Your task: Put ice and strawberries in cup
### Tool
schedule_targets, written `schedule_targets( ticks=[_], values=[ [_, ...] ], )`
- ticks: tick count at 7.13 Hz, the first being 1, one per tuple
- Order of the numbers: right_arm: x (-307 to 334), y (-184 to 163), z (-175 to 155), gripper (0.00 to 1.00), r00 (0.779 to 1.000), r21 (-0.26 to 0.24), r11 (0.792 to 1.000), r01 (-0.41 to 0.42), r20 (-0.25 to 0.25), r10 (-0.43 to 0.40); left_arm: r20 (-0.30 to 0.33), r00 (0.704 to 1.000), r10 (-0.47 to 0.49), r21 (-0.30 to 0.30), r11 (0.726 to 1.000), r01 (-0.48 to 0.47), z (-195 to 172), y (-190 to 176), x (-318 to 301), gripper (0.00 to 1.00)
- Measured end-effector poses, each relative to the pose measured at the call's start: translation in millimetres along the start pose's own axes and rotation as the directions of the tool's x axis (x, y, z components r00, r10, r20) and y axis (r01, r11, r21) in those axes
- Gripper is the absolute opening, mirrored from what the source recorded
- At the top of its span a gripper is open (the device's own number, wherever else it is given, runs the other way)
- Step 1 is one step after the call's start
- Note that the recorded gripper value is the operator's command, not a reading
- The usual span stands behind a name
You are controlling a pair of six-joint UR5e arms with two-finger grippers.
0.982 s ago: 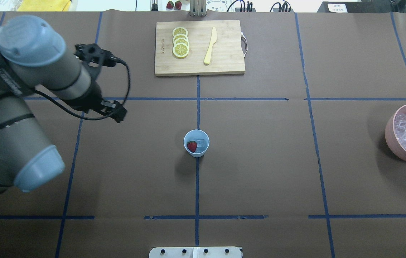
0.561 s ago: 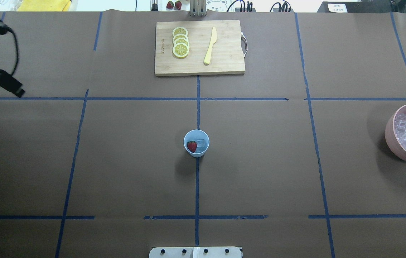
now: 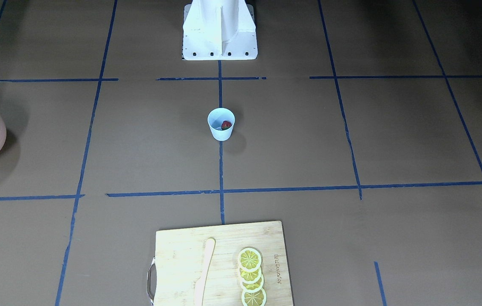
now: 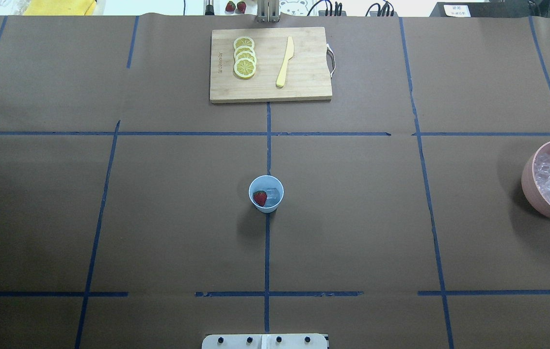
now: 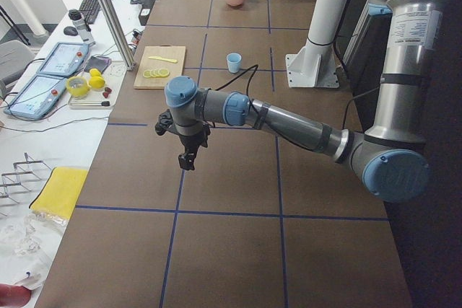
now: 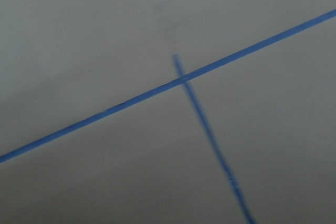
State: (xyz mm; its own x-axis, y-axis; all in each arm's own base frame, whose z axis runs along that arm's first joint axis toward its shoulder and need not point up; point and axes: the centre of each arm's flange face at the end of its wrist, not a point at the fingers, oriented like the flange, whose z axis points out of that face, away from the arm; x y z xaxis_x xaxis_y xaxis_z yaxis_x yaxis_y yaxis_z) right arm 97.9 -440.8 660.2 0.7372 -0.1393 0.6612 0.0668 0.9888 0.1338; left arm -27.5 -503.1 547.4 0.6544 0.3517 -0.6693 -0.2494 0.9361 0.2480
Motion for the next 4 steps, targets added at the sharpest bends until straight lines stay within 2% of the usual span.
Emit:
schedule_targets(
  ticks=[2,4],
  values=[
    [0,0,0,0.99,1.000,0.003,1.000,-0.001,0.000,0.001,-0.005,0.999,-0.036,-0.009,0.999,0.036,5,48,-56,1.00],
    [0,0,0,0.99,1.000,0.004,1.000,0.000,0.000,0.000,-0.006,0.995,-0.098,-0.019,0.995,0.098,10,80,-82,1.00]
  ],
)
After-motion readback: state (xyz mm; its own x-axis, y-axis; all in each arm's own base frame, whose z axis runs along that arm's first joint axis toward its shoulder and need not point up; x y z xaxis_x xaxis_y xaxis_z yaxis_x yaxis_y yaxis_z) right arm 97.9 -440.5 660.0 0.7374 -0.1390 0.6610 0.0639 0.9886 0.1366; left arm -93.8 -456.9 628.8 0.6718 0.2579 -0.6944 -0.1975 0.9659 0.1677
